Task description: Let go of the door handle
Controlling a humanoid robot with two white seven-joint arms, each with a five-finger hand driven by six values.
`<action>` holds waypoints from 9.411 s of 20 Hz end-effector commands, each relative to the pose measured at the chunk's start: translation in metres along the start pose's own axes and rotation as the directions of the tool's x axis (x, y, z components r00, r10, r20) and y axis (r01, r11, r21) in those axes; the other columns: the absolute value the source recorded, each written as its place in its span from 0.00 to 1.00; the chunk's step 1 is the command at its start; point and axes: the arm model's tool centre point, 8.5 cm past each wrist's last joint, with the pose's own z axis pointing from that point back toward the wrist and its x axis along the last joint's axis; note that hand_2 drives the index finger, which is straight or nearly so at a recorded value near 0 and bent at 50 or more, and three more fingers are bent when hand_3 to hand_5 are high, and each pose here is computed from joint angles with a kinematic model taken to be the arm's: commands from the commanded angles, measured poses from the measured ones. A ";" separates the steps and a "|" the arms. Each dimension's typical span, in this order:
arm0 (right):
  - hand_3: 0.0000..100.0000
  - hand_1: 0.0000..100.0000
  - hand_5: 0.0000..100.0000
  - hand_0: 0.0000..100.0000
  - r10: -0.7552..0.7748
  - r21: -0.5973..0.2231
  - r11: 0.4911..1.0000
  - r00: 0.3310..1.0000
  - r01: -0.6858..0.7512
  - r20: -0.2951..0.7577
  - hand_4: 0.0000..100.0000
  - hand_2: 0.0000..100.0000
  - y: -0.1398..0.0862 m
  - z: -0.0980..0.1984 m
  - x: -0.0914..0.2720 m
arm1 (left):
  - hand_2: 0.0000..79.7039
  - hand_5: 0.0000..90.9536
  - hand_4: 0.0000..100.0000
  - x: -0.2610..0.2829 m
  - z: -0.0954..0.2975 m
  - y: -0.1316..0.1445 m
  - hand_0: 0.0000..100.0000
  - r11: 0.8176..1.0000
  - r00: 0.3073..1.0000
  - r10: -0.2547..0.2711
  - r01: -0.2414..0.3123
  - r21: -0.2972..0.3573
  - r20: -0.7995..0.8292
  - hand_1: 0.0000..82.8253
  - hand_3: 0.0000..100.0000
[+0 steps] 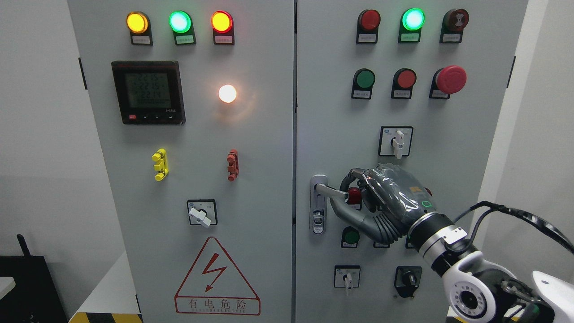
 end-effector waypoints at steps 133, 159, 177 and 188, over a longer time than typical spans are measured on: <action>1.00 0.25 1.00 0.47 -0.076 0.002 0.997 0.997 0.076 -0.006 1.00 0.64 0.013 0.006 0.001 | 0.00 0.00 0.00 -0.001 0.000 0.000 0.12 1.000 1.000 0.001 -0.001 -0.001 -0.005 0.47 0.00; 1.00 0.26 1.00 0.48 -0.081 -0.023 0.996 0.997 0.081 -0.004 1.00 0.67 0.010 0.006 0.001 | 0.00 0.00 0.00 -0.001 0.000 0.000 0.12 1.000 1.000 0.001 -0.001 -0.001 -0.005 0.47 0.00; 1.00 0.26 1.00 0.49 -0.091 -0.034 0.995 0.996 0.091 0.020 1.00 0.65 0.008 0.002 0.010 | 0.00 0.00 0.00 -0.001 0.000 0.000 0.12 1.000 1.000 0.001 -0.001 -0.001 -0.005 0.47 0.00; 1.00 0.27 1.00 0.49 -0.093 -0.055 0.994 0.995 0.095 0.032 1.00 0.64 0.005 -0.002 0.014 | 0.00 0.00 0.00 -0.002 0.000 0.000 0.12 1.000 1.000 0.001 -0.001 -0.001 -0.007 0.47 0.00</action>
